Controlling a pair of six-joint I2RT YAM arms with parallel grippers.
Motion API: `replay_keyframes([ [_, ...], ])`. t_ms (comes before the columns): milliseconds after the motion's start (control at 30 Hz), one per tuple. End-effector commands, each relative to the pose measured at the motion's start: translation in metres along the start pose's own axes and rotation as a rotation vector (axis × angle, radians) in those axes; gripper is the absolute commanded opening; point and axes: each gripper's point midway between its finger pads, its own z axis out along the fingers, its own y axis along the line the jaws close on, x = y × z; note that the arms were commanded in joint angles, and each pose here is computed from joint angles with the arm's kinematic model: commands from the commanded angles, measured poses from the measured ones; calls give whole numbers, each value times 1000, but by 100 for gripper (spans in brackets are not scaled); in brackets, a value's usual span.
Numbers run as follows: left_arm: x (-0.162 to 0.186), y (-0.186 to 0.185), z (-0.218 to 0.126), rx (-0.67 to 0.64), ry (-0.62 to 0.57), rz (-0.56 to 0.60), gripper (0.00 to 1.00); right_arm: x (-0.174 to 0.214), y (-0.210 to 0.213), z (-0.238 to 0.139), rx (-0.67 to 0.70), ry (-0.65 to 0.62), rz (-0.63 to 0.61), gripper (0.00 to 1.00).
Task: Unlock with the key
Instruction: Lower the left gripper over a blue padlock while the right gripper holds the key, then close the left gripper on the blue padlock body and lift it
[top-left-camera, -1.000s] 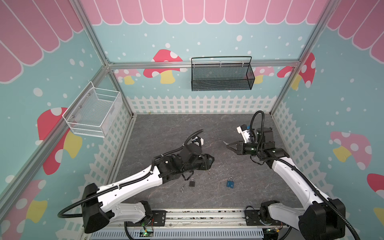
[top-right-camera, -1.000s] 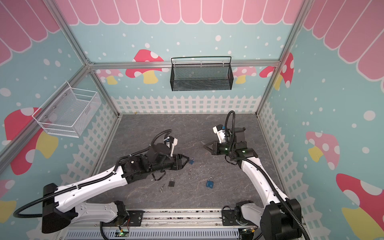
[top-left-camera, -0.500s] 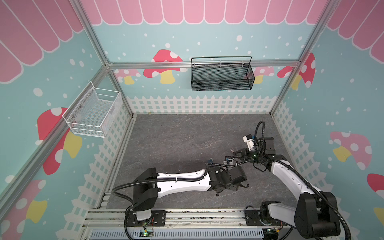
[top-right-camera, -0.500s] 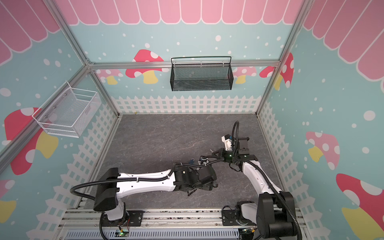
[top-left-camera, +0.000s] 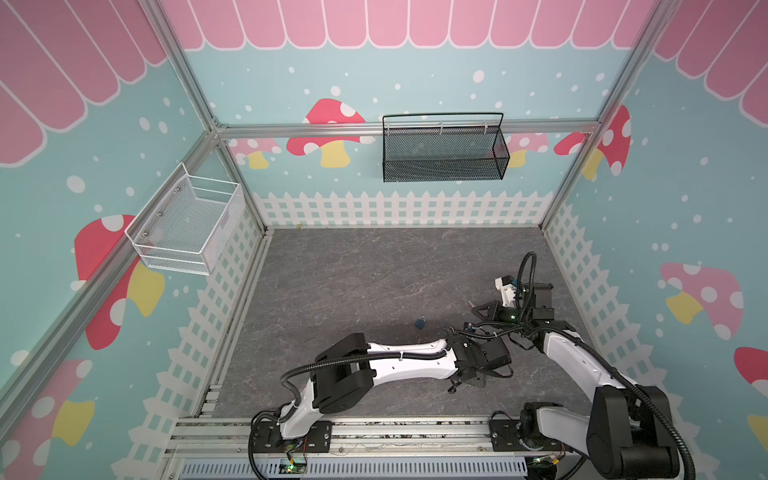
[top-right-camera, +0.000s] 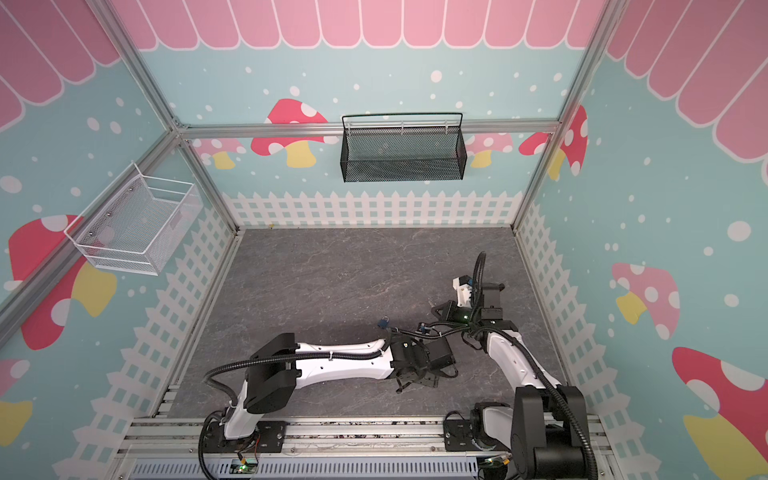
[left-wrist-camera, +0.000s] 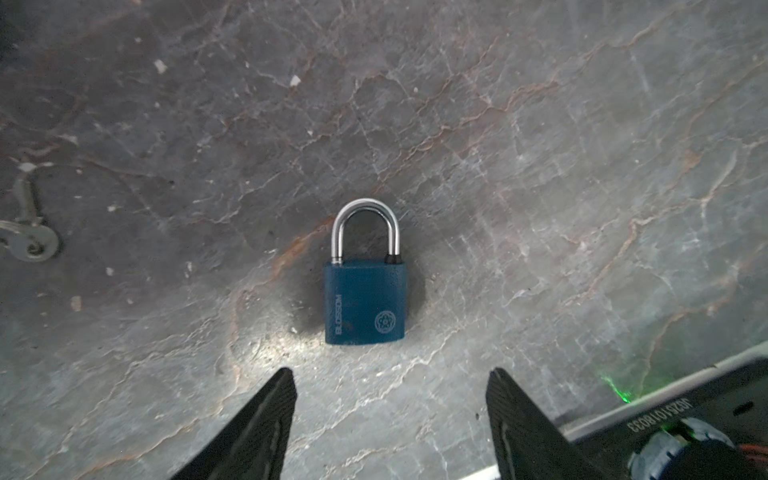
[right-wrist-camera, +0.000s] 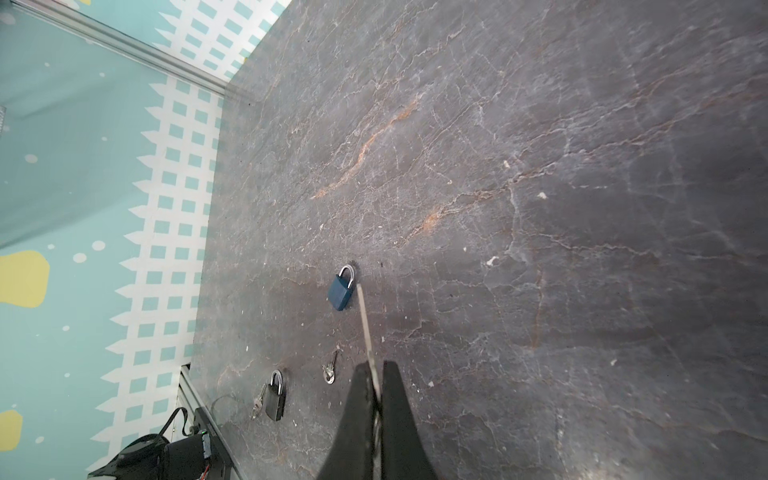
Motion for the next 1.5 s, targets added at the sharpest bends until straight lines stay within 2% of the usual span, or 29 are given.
replay_keyframes([
  [0, -1, 9, 7, -36, 33, -33, 71, -2, -10, 3, -2, -12, 24, 0],
  [367, -13, 5, 27, -52, 51, -20, 64, -4, -16, 4, -16, -27, 46, 0],
  [733, -8, 21, 40, -180, 72, -3, 55, -2, -21, 5, -21, -16, 58, 0],
  [900, -3, 22, 47, -186, 92, -4, 53, 1, -22, 6, -25, -7, 65, 0],
  [1067, 13, 22, 57, -174, 166, 10, 51, 1, -22, 6, -26, -6, 64, 0],
  [1233, 25, 38, 63, -230, 188, -1, 48, 1, -22, 7, -31, 0, 63, 0],
  [1400, 28, 47, 64, -270, 198, 23, 42, -1, -20, 8, -41, 2, 64, 0],
  [1467, 26, 51, 64, -282, 191, 27, 35, 0, -20, 8, -45, 4, 66, 0],
])
